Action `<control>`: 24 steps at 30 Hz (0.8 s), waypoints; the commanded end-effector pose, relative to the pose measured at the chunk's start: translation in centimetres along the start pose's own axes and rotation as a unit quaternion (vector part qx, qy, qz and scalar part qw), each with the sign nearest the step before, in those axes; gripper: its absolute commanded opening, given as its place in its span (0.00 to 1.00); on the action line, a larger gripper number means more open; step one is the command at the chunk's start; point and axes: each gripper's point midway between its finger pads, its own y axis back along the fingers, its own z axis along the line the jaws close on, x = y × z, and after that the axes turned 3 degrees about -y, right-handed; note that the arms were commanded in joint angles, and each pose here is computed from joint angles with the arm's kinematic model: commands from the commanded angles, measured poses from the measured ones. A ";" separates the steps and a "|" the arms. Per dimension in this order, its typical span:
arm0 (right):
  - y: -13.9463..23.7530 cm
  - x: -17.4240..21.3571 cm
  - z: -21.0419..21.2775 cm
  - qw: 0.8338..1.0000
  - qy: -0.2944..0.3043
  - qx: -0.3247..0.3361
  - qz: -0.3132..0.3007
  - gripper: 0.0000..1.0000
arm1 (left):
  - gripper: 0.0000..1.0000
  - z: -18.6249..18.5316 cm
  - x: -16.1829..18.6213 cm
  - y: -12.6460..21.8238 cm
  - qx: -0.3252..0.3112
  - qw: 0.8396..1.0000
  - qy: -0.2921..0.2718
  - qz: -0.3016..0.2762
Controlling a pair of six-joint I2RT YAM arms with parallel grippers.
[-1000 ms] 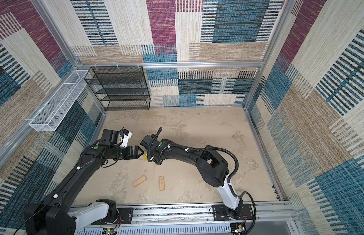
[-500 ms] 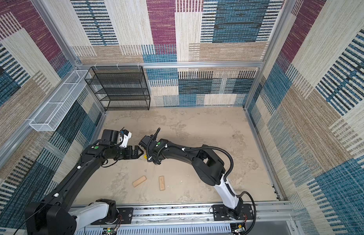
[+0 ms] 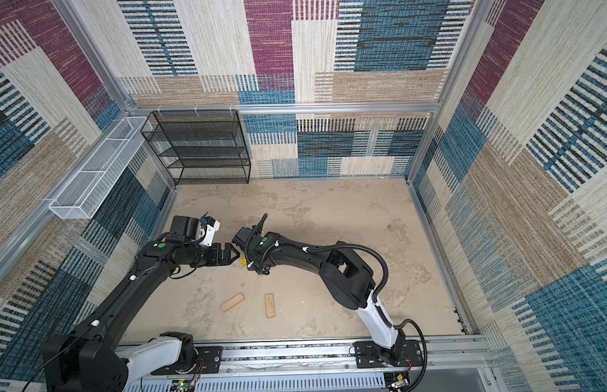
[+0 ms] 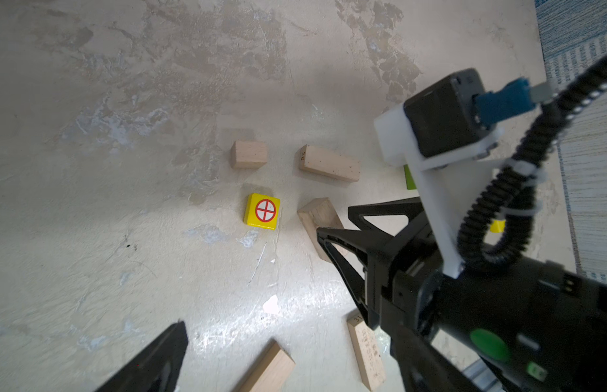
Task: Build the wood block tower
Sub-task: 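Lower the right gripper and close it on the upright wooden block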
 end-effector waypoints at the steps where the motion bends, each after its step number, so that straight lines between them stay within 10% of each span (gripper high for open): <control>1: 0.1 -0.2 -0.1 1.000 0.004 0.003 -0.006 0.48 | 1.00 -0.3 0.0 0.0 0.008 1.000 0.010 -0.001; 24: -0.9 1.0 -0.5 1.000 0.014 0.008 0.011 0.39 | 1.00 0.0 0.1 -0.1 0.003 1.000 0.012 0.001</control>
